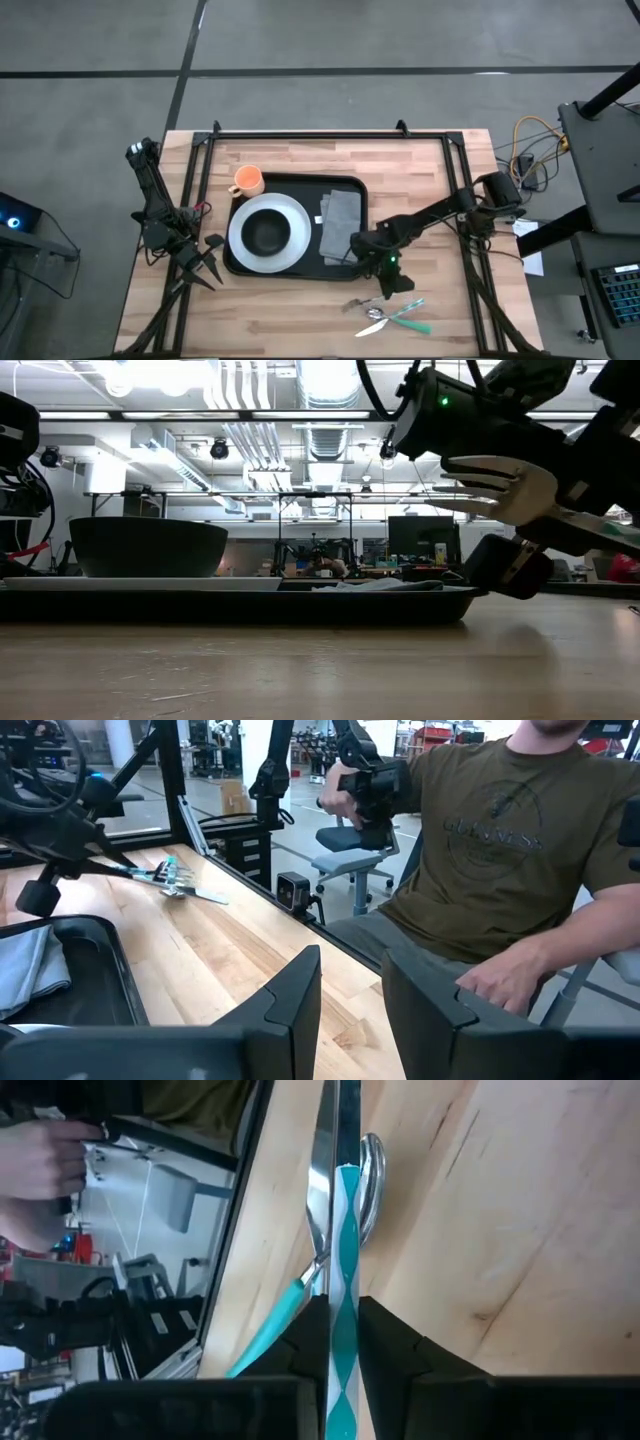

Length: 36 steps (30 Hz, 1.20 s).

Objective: Set up tray
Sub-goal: Put the blue patterned fork on top of the gray napkin on the black serving tray

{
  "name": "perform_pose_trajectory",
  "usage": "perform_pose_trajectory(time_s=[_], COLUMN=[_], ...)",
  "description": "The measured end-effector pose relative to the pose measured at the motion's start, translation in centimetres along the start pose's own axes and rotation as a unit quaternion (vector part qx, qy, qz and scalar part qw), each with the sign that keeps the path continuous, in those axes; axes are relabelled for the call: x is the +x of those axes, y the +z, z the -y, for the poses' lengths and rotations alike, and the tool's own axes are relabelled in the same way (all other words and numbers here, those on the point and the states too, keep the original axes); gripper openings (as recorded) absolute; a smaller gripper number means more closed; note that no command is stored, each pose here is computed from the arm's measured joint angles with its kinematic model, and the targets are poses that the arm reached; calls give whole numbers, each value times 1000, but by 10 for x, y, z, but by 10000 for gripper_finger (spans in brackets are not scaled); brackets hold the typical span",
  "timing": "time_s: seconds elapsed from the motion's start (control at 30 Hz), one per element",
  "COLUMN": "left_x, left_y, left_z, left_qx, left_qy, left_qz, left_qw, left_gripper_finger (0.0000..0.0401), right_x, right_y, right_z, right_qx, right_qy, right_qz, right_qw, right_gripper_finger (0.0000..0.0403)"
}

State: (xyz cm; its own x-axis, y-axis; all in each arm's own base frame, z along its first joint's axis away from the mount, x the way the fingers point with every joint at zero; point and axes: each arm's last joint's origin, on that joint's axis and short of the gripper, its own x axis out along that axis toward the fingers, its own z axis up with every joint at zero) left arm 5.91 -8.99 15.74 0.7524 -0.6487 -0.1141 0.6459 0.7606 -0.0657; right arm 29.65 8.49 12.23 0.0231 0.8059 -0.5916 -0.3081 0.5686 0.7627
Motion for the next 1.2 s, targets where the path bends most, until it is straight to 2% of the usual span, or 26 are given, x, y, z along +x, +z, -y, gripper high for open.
perform_pose_trajectory(time_s=[0.37, 0.57, 0.73, 0.83, 1.03, 1.2], left_x=[0, 0, 0, 0, 0, 0], left_y=[0, 0, 0, 0, 0, 0], left_z=[0, 0, 0, 0, 0, 0], left_qx=[0, 0, 0, 0, 0, 0], left_qy=[0, 0, 0, 0, 0, 0], left_qz=[0, 0, 0, 0, 0, 0], left_qw=[1000, 1000, 1000, 1000, 1000, 1000], left_gripper_finger=[91, 91, 91, 91, 91, 91], right_x=[-1, 0, 3, 10, 29, 42], right_y=[0, 0, 0, -1, -1, -4], right_z=[1, 1, 0, -4, -20, -32], right_qx=[10, 22, 24, 9, -51, -75], right_qy=[-5, -12, -46, -87, -188, -231], right_qz=[1, 2, -1, -9, -27, -40], right_qw=[1000, 1000, 999, 996, 980, 969], right_gripper_finger=[133, 168, 177, 175, 168, 160])
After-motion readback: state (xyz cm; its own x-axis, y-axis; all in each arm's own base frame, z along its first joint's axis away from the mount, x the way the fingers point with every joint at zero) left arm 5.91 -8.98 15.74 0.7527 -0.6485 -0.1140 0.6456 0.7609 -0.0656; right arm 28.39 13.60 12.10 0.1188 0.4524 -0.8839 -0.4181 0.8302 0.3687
